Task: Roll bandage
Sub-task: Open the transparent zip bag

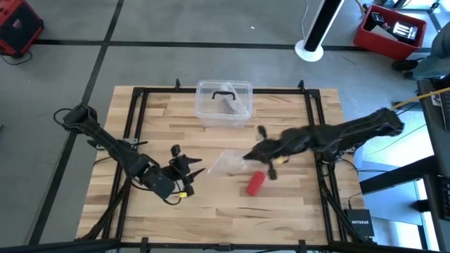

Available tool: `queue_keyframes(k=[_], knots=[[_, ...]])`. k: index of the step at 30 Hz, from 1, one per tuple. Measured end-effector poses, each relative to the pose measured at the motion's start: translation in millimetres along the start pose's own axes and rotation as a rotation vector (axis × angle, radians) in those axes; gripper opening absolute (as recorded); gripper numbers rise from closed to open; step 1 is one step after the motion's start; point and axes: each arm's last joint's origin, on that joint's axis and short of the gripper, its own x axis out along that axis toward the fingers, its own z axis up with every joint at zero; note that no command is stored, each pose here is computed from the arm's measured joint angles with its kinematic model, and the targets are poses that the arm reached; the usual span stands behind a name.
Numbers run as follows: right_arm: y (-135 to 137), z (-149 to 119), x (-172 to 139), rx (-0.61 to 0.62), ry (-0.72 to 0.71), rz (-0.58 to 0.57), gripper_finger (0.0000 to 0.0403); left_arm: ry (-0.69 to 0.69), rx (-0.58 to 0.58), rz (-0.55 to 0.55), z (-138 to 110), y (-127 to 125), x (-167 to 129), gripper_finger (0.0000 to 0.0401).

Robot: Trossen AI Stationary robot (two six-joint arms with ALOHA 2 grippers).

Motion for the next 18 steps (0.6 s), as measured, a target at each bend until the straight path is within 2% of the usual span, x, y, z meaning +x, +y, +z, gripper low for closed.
queue_keyframes(k=[4,8,13,18], knots=[[-4,18,-41,0.066,-0.140,0.009,0.0003,-0.070,0.076,0.017,10,-2,10,0.0146],[-5,26,-68,0.118,-0.230,0.016,0.0002,-0.158,0.084,0.032,23,-3,19,0.0145],[-5,32,-77,0.149,-0.292,0.032,0.0002,-0.253,0.093,0.063,35,-4,32,0.0145],[-4,31,-72,0.147,-0.278,0.048,0.0002,-0.323,0.110,0.084,42,-4,44,0.0145]])
